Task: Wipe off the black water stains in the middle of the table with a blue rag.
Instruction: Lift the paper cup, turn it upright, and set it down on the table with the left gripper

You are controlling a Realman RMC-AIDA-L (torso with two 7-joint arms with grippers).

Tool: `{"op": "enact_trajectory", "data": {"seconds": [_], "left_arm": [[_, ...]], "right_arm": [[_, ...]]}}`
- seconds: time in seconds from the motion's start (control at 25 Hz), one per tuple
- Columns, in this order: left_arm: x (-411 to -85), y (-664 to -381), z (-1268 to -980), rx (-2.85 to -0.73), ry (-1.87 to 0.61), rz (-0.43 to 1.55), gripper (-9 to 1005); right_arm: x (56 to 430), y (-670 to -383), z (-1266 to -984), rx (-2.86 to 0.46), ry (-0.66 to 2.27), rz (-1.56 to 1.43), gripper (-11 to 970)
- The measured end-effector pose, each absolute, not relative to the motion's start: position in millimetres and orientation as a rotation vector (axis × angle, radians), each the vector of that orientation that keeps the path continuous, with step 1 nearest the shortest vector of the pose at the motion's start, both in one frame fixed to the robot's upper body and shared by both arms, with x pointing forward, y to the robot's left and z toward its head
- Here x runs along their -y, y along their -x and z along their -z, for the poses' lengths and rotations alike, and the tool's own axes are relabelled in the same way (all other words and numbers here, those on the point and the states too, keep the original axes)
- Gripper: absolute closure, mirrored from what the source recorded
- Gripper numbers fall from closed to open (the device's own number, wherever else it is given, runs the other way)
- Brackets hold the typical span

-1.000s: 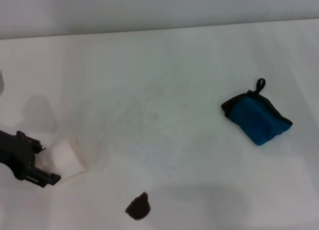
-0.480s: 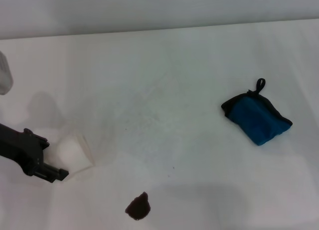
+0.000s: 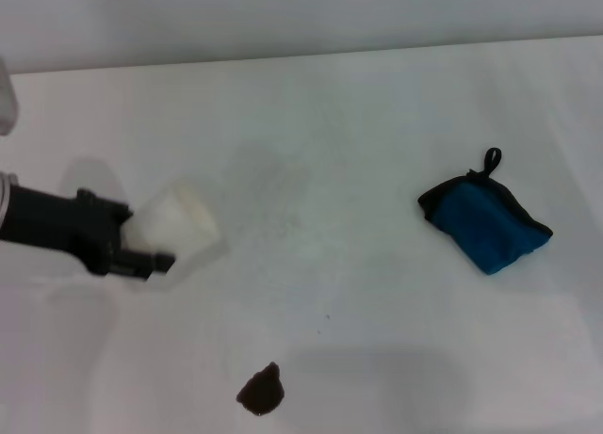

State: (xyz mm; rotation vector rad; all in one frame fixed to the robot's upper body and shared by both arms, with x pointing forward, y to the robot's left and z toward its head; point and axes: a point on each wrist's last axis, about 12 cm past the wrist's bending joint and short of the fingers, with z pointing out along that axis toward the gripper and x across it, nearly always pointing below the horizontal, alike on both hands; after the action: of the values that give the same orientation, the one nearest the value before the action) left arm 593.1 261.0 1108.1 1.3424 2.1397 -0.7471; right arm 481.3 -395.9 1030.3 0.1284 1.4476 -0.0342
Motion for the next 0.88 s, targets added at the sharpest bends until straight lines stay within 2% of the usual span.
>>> {"op": "enact_trajectory", "data": {"seconds": [0.28, 0.44, 0.88], "left_arm": [[-257, -590, -1100, -1.864, -1.190, 0.775, 359], [-260, -581, -1085, -1.803, -1.108, 0.765, 381], [-270, -526, -1022, -1.704, -0.872, 0.621, 429]], "right_arm": [[398, -484, -1033, -1.439, -0.113, 0.041, 548], [399, -484, -1035, -1.431, -0.105, 0.047, 548], [404, -484, -1038, -1.422, -0.090, 0.067, 548]]}}
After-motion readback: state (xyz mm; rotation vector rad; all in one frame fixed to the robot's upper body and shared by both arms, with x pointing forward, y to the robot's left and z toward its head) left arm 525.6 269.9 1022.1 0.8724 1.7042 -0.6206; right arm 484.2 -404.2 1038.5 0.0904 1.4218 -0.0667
